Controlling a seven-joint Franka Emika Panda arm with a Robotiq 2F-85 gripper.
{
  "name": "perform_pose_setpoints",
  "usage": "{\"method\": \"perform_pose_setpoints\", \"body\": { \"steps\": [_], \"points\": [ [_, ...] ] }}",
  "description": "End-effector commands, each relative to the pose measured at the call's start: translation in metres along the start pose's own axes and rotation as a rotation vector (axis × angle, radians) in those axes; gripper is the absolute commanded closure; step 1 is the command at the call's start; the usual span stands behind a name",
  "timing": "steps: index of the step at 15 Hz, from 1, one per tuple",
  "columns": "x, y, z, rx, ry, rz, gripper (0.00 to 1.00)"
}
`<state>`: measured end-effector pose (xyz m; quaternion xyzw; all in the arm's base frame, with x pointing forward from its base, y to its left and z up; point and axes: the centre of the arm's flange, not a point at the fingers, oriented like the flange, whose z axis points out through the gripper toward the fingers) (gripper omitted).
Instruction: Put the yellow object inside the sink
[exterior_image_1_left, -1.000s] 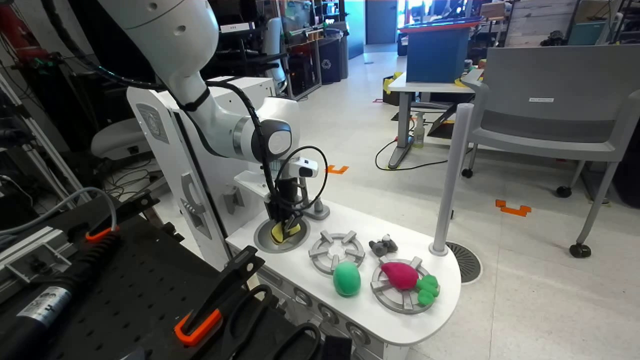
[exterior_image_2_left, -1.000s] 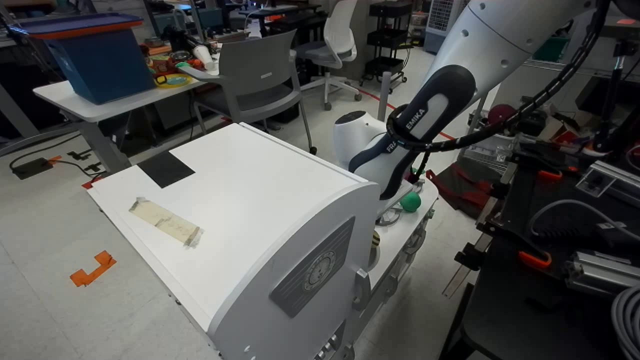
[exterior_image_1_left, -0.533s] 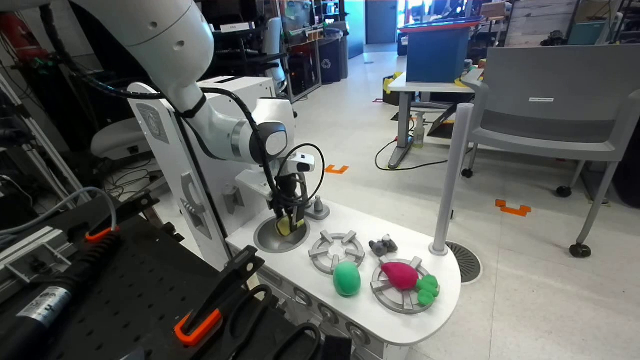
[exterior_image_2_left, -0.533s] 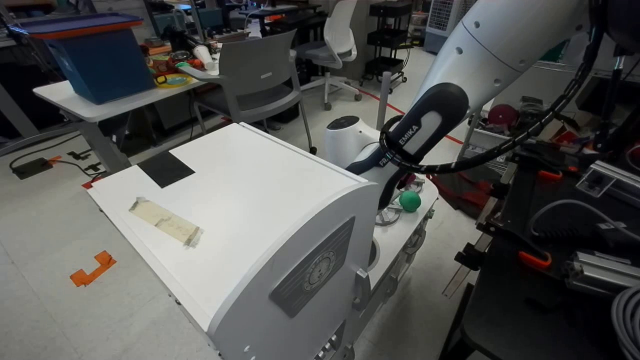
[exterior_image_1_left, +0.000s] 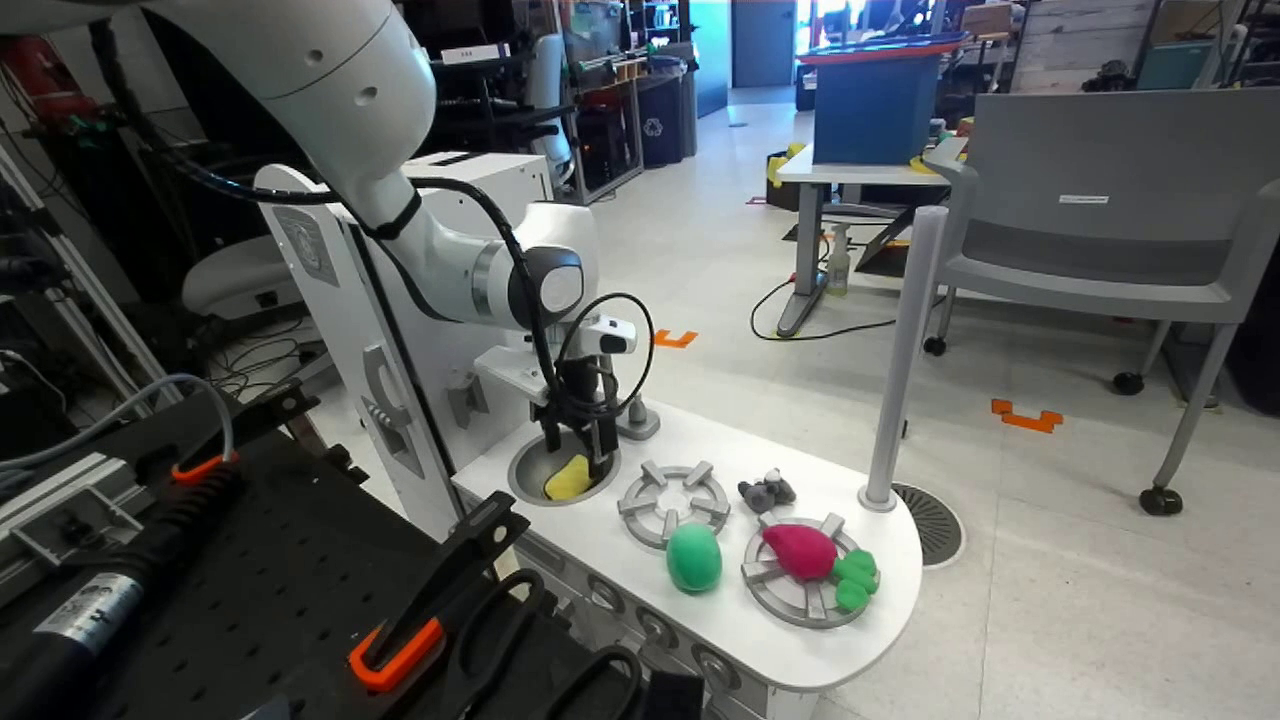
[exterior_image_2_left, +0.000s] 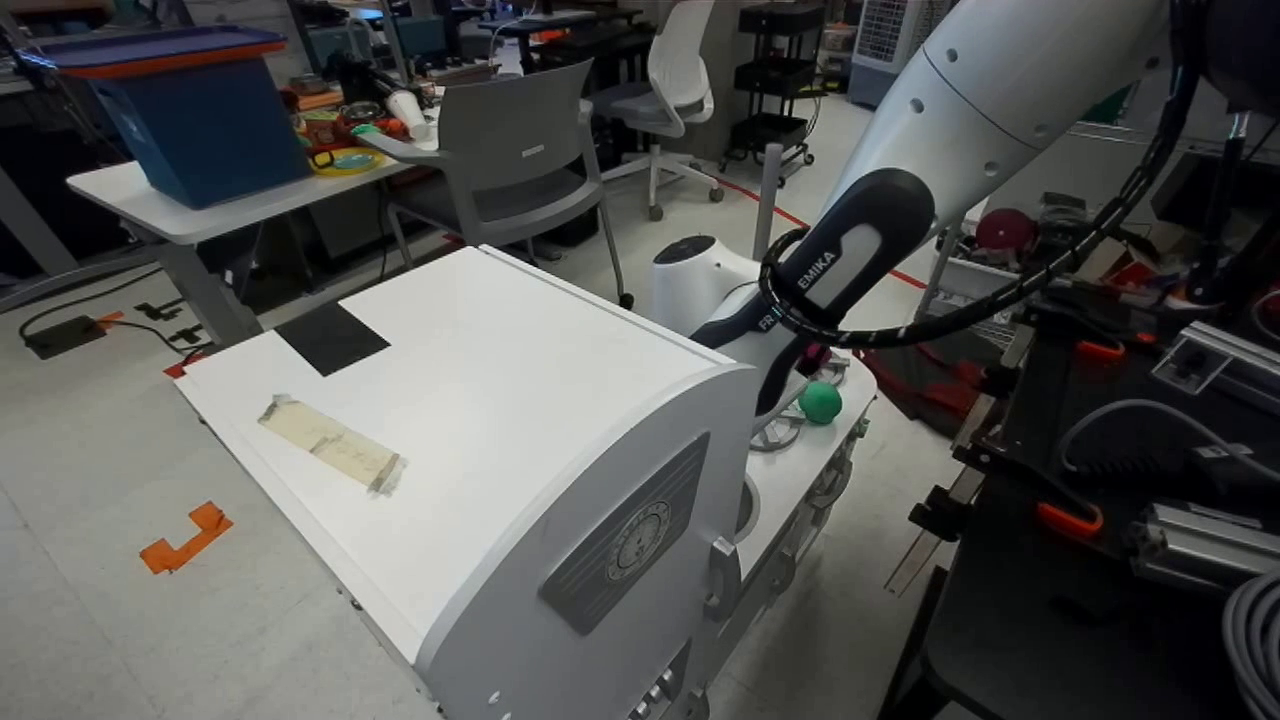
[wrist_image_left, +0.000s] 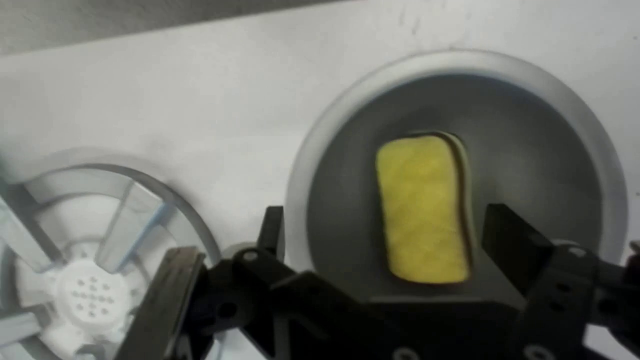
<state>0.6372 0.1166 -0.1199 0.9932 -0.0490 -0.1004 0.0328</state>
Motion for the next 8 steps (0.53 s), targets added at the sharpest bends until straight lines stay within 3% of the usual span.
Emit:
{"method": "perform_pose_setpoints", "body": {
  "steps": [1,3,5,6,8],
  "points": [
    [-0.004,0.057,-0.033,-0.066,-0.165,0.097,0.00],
    [0.002,0.095,-0.060,-0.057,-0.237,0.151,0.00],
    [0.004,0.127,-0.099,-0.008,-0.251,0.194,0.00],
    [0.011,0.106,-0.056,-0.063,-0.213,0.160,0.00],
    [0.017,0.125,-0.075,-0.047,-0.204,0.179,0.00]
  ]
}}
